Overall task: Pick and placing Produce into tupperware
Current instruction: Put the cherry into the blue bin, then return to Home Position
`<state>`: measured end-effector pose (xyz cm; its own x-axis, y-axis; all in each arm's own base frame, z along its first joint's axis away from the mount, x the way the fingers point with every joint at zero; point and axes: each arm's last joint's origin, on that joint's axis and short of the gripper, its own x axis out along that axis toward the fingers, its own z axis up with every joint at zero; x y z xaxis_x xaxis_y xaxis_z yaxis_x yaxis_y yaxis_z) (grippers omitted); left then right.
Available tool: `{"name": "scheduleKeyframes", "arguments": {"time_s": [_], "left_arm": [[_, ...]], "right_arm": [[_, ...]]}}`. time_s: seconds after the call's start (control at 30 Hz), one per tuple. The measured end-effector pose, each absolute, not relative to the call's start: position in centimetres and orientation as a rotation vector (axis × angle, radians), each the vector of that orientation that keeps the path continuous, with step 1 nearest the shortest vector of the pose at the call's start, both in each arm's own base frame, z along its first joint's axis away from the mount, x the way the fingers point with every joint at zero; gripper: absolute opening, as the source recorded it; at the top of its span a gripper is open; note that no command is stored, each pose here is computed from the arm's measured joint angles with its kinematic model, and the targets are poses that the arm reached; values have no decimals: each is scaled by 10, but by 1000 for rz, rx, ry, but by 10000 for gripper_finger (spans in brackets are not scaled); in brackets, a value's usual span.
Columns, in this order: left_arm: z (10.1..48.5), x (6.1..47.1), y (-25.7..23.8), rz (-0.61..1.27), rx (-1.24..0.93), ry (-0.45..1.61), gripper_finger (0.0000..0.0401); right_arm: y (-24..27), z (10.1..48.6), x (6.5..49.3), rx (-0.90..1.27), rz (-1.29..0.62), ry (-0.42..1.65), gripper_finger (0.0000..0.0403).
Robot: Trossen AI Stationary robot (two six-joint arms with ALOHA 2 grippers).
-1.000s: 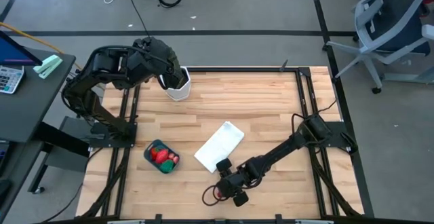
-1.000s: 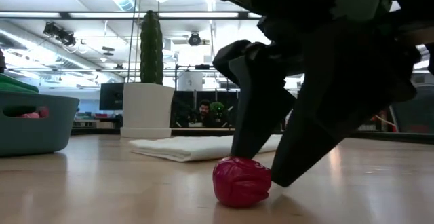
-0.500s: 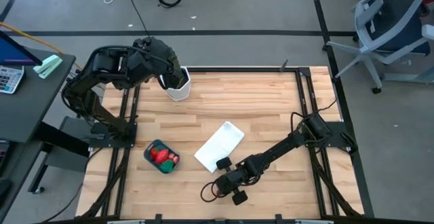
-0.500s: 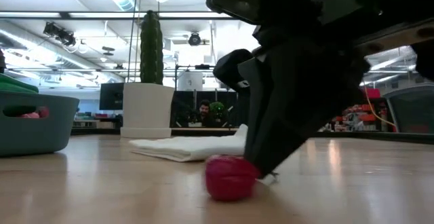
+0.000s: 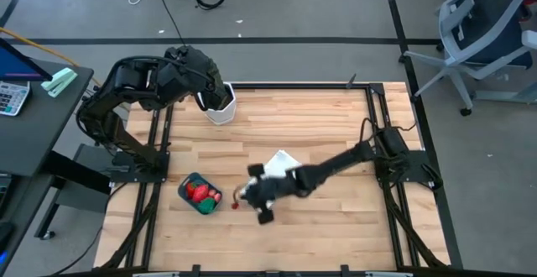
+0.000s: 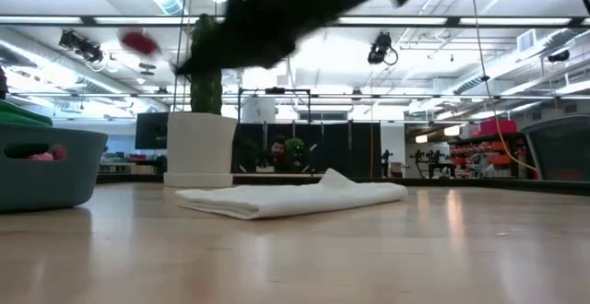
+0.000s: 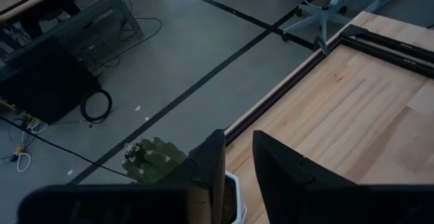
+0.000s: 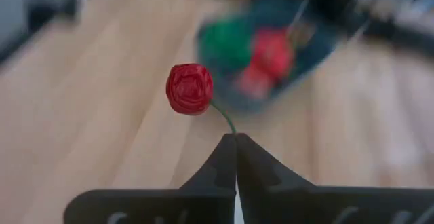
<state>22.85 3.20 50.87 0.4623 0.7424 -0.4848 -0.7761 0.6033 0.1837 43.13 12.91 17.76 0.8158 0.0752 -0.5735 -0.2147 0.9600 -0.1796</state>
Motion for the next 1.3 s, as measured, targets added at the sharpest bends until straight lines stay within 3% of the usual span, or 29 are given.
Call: {"name": "scheduleKeyframes", "arguments": {"time_s": [0.2, 0.63, 0.8, 1.07, 1.3], "left_arm": [[509, 229, 32, 934, -64, 564, 82], [515, 232, 45, 968, -73, 492, 88], [515, 232, 46, 974, -73, 492, 81], [513, 230, 46, 946, -32, 550, 87], [513, 230, 46, 942, -31, 554, 90]], "right_arm": [[86, 199, 454, -284, 226, 352, 2], [85, 234, 507, -395, 238, 387, 1], [81, 212, 544, -387, 233, 465, 0], [75, 181, 570, -389, 233, 501, 3], [64, 175, 572, -306, 194, 541, 67]]}}
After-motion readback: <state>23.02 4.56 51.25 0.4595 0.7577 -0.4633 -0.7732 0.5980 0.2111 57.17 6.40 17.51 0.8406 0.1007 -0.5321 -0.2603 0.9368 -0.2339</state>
